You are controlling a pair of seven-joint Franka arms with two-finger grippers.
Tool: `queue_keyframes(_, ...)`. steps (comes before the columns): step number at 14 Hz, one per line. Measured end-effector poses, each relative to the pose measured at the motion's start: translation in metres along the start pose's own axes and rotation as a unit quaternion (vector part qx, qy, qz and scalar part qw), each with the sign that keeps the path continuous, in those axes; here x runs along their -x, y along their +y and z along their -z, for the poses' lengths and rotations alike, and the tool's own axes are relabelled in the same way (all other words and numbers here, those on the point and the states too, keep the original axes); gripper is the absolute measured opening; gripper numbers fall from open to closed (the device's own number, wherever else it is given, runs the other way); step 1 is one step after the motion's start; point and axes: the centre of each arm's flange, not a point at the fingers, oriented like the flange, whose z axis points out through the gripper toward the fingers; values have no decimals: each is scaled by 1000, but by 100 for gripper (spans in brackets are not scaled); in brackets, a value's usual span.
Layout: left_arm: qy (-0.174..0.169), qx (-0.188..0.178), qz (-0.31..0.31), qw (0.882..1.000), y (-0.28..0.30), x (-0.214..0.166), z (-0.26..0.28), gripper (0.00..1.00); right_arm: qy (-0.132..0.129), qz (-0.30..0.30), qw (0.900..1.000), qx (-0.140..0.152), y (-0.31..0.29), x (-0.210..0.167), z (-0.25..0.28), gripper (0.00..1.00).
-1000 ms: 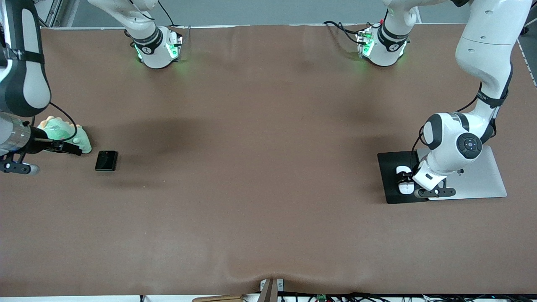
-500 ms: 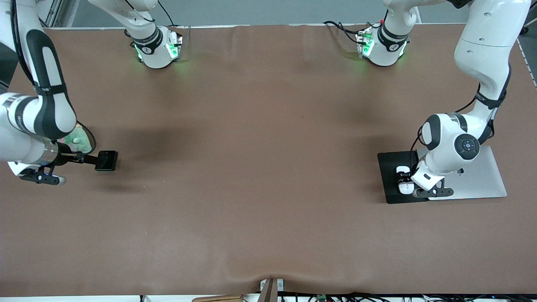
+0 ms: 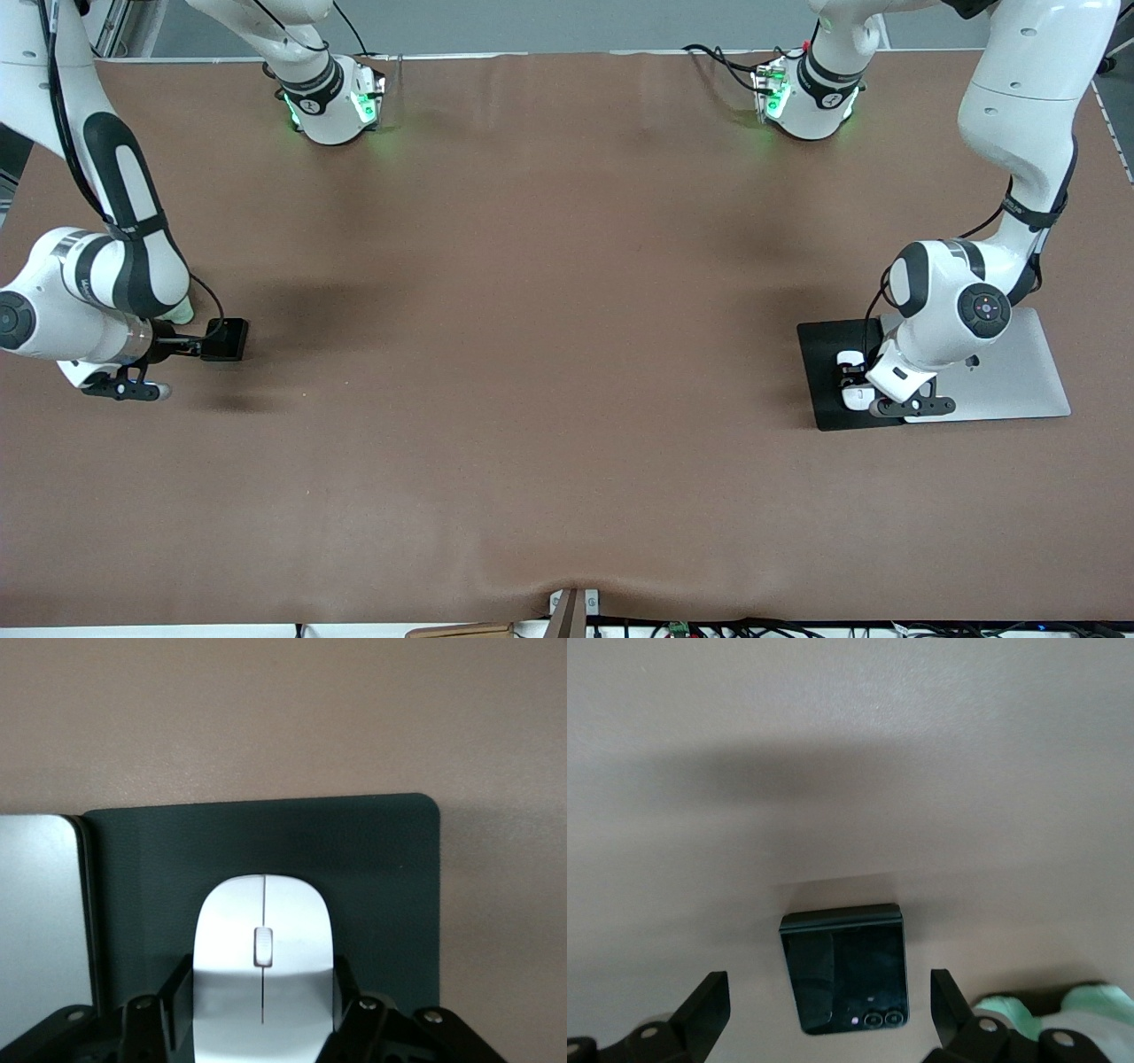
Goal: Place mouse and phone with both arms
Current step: 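Grasp the white mouse with the left gripper while the right grasps the phone, then carry the mouse with the left gripper toward the table middle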
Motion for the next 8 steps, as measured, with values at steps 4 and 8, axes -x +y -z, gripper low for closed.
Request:
queue_keyframes(4, 3, 0, -11, 1000, 0, -3, 4, 61, 1, 10, 1000, 2, -1, -1, -22, 100)
queue_keyframes(8, -13, 0, -34, 999, 27, -13, 39, 61, 1, 28, 1000, 2, -1, 5, -35, 100)
